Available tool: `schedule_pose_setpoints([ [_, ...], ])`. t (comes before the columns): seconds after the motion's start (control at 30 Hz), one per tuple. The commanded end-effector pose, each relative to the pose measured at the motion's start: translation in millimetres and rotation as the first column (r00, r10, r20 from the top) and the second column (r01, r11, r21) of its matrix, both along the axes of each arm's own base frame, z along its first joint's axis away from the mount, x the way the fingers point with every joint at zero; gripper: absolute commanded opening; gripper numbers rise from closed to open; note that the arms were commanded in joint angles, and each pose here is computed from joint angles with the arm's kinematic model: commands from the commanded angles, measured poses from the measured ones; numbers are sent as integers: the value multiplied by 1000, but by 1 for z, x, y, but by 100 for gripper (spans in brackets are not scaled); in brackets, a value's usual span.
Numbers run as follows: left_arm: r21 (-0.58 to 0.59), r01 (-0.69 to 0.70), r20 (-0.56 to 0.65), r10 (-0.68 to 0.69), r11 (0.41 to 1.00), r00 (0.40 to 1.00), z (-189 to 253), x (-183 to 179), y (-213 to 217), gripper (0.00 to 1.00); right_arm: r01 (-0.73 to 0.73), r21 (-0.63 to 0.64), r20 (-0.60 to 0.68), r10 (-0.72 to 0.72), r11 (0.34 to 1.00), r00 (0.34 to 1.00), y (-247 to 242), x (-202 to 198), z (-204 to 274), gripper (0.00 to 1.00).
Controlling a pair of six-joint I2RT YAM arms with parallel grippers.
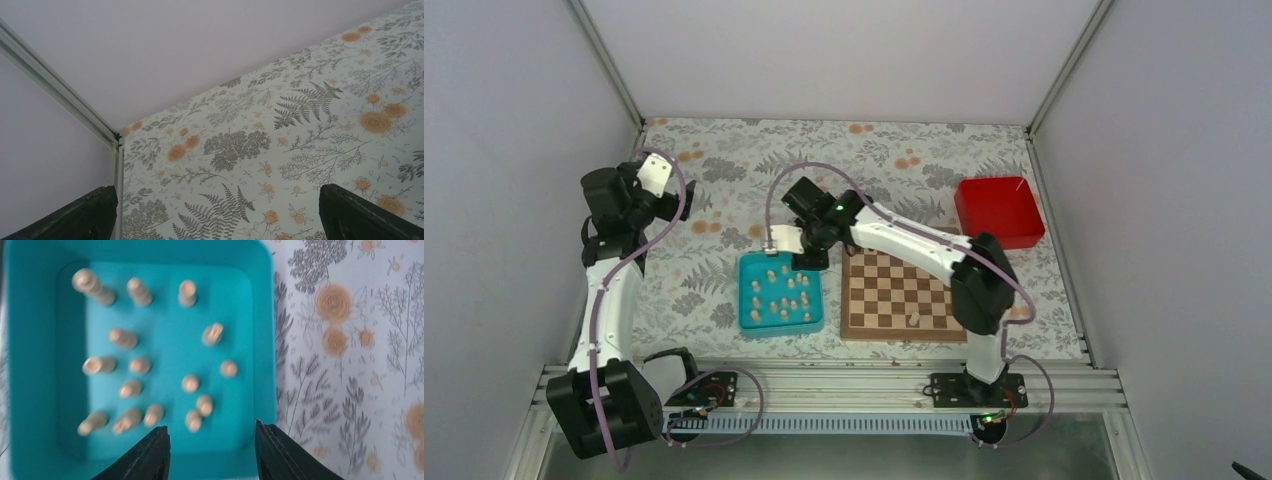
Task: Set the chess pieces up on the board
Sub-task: Pick up the chess piece from the storage box.
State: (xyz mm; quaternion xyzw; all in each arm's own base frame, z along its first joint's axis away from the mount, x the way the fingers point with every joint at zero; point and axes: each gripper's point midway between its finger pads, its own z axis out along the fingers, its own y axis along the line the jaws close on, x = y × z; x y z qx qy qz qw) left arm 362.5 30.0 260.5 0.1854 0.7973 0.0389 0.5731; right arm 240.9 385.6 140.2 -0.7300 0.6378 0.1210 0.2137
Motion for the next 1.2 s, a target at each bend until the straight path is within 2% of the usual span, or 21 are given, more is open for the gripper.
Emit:
schedule_pose_setpoints([
  [0.0, -2, -23, 21, 23, 1000, 1000, 6, -2, 3, 100, -10, 43, -13, 11, 999, 1000, 40, 10, -8, 46],
  [0.23, 13, -29, 32, 29, 999, 999, 4, -4, 4, 100, -40, 49, -50, 42, 998, 998, 75, 15, -31, 46],
  [0.43, 13, -27, 28, 27, 1000, 999, -3, -4, 4, 100, -73, 50, -85, 77, 996, 993, 88, 4, -42, 41],
  [0.67, 14, -28, 24, 28, 1000, 999, -8, -4, 4, 100, -87, 4, -113, 87, 996, 990, 88, -5, -64, 39],
  [1.17, 33, -61, 12, 61, 998, 998, -19, -5, 11, 100, -47, -42, -61, 44, 998, 997, 84, 9, -93, 41],
])
